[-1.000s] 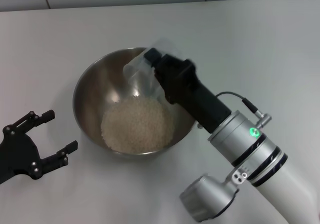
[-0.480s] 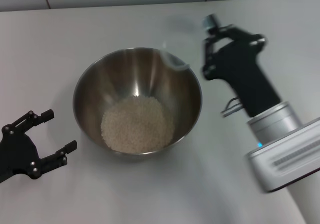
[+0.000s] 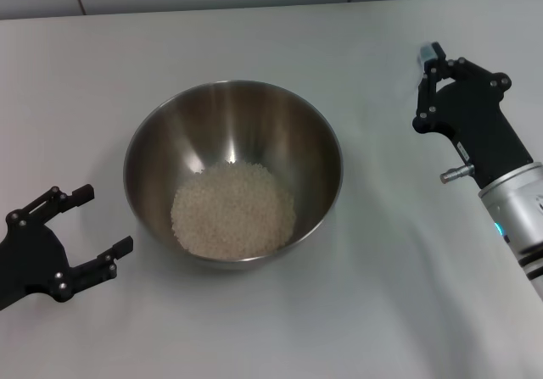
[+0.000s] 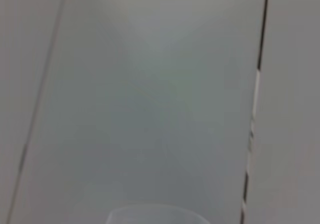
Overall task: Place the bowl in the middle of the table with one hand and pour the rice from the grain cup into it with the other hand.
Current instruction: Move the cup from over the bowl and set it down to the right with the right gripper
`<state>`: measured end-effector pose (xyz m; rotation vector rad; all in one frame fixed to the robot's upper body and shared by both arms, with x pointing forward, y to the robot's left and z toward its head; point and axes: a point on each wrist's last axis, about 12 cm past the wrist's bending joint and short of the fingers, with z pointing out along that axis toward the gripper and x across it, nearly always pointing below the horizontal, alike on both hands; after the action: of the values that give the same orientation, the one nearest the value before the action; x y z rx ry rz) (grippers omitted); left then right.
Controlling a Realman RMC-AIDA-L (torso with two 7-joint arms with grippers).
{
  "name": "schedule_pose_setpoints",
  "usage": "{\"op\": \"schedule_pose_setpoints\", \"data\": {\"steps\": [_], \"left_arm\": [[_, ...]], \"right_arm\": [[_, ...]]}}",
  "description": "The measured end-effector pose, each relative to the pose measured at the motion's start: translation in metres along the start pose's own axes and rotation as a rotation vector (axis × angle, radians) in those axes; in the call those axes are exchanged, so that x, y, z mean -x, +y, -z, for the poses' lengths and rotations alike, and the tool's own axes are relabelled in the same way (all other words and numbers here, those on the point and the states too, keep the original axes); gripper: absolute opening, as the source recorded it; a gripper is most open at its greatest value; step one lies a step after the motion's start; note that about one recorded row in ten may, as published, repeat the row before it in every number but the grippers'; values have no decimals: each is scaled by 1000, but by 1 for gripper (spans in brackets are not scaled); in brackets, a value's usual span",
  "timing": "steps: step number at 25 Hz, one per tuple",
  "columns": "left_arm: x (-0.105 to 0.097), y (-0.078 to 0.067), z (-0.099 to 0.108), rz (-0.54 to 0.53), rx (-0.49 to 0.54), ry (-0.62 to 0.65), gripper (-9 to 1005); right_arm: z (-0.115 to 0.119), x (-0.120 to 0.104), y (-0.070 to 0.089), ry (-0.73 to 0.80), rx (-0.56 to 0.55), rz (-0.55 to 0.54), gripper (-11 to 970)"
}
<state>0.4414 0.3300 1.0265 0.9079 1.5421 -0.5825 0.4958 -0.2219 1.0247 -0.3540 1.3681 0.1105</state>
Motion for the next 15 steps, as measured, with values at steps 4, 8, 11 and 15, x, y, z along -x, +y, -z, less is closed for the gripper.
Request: {"op": "schedule_pose_setpoints", "data": {"steps": [4, 8, 11, 15], "left_arm": [[0, 0, -1, -2, -2, -1, 846], [1, 1, -2, -3, -3, -1, 846], [1, 1, -2, -5, -4, -2, 846], [2, 2, -3, -8, -7, -4, 846]], "right_arm": [[-6, -10, -2, 90, 14, 3, 43], [-10, -16, -2, 140, 30, 8, 45], [-16, -19, 0, 183, 50, 12, 46], [-23, -25, 3, 253, 81, 21, 48]]}}
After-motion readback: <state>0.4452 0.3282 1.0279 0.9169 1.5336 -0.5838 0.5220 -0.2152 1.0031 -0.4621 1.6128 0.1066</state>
